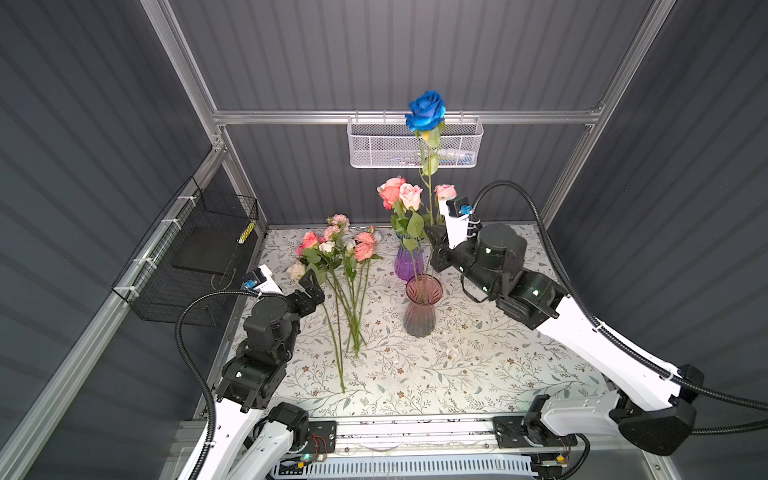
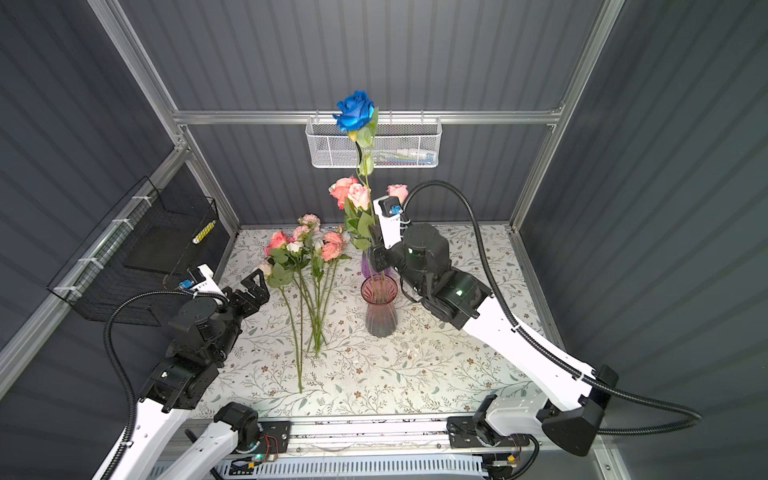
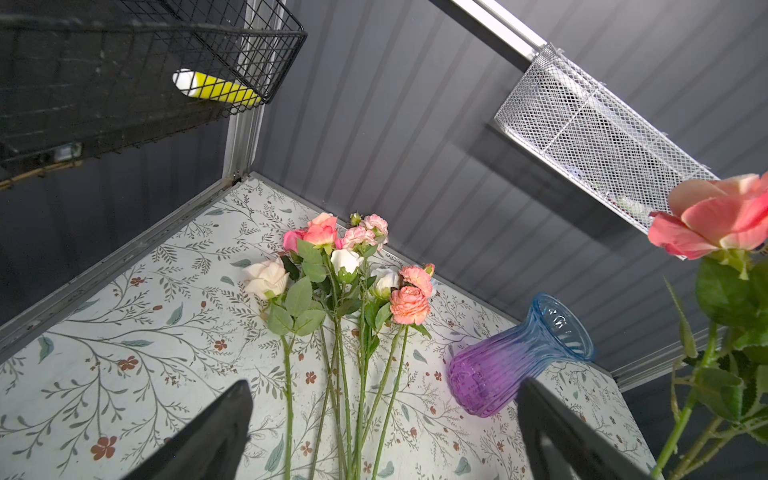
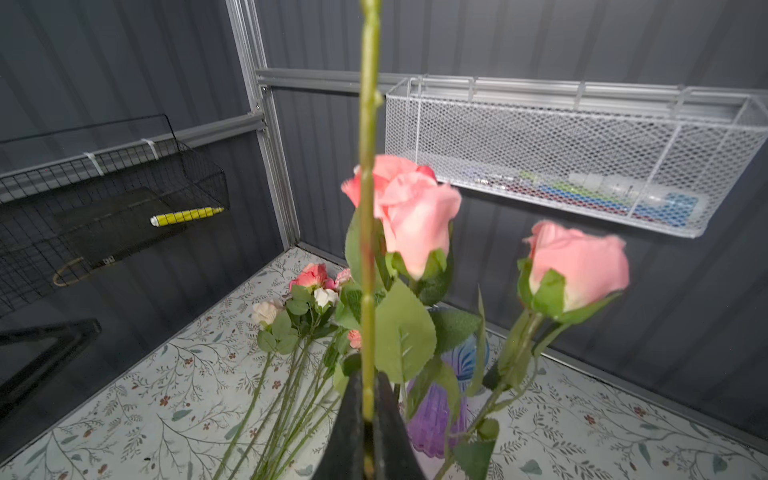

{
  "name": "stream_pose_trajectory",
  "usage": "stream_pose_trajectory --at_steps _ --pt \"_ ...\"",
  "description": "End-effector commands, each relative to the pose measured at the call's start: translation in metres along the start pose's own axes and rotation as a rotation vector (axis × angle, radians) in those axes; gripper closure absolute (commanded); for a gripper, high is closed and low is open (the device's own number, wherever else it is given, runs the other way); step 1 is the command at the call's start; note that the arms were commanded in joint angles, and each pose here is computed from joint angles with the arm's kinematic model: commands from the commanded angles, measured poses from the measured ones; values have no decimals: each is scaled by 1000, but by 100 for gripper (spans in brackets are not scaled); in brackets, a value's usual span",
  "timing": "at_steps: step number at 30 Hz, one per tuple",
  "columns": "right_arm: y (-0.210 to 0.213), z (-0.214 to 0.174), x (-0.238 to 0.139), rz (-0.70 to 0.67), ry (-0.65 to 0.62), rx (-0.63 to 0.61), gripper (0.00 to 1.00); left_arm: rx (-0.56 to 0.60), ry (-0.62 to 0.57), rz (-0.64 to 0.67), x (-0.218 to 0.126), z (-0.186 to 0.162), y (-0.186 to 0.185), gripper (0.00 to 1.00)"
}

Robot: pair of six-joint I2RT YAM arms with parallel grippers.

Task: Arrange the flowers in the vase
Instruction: 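Lower the blue rose stem into the pink-to-grey vase and open the right gripper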

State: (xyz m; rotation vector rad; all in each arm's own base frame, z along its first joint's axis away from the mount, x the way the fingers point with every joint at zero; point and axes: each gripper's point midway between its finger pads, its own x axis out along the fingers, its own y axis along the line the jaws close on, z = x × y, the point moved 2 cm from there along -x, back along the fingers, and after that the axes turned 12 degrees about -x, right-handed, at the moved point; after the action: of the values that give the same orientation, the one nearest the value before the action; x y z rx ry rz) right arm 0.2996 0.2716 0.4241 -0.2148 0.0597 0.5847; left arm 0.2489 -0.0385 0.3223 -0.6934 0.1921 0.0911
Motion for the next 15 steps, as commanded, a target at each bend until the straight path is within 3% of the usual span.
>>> stream_pose_trajectory --at_steps 1,9,15 --pt "-10 -2 -4 -48 -53 61 92 -14 21 2 4 -6 0 1" --pt "-10 -67 -2 -112 65 150 86 -22 72 2 18 -21 -1 1" --pt "-5 -84 -3 -89 101 161 77 -38 102 -3 28 -28 -5 1"
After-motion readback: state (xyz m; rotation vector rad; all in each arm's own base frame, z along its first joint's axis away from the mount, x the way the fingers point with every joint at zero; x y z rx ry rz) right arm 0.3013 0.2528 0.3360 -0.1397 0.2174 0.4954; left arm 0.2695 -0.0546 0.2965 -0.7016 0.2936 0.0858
